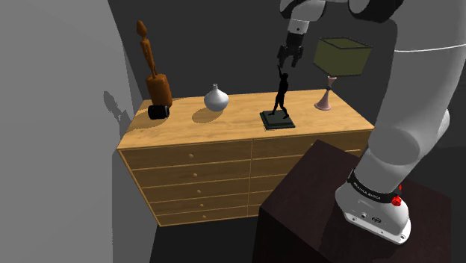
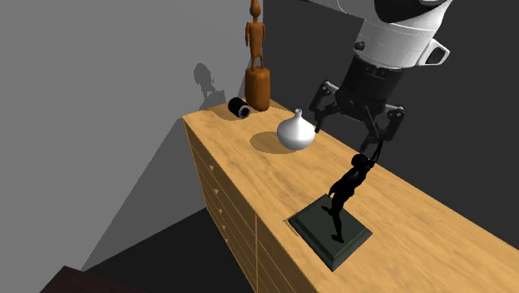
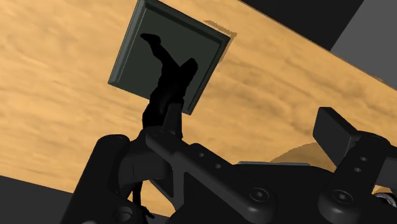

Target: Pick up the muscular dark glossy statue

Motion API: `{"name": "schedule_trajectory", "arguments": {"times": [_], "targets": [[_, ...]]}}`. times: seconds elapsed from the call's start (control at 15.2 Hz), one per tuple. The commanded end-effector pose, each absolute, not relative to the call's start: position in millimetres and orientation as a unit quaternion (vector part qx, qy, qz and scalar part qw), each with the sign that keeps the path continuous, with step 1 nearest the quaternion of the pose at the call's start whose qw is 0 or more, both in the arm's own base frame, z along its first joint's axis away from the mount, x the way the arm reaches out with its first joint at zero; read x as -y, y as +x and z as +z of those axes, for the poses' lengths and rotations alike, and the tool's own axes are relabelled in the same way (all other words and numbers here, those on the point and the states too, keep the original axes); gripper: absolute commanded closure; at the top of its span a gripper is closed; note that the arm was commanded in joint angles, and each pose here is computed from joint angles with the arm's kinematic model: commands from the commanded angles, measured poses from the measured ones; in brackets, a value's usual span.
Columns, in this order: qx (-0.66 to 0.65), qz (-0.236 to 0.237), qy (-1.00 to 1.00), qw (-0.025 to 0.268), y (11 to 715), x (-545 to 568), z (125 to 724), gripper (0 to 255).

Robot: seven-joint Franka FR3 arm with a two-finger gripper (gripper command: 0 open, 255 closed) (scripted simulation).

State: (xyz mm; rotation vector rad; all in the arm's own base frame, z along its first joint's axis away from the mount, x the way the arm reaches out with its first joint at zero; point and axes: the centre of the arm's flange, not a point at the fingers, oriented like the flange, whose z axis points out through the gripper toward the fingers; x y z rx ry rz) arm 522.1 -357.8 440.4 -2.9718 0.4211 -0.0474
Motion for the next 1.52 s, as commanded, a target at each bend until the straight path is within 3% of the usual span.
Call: {"name": "schedule_trajectory", "arguments": {"times": [0.0, 0.92, 0.99, 1.45], "targets": [[-0.144, -0.013, -0.987, 0.074, 532.9, 381.8, 425.0, 0], [-0.152, -0.008, -0.985, 0.081, 557.1, 427.7, 356.7, 0], [-0.152, -0.008, -0.985, 0.081, 557.0, 427.3, 356.4, 255], [-0.152, -0.008, -0.985, 0.081, 556.8, 427.5, 356.1, 255]]}}
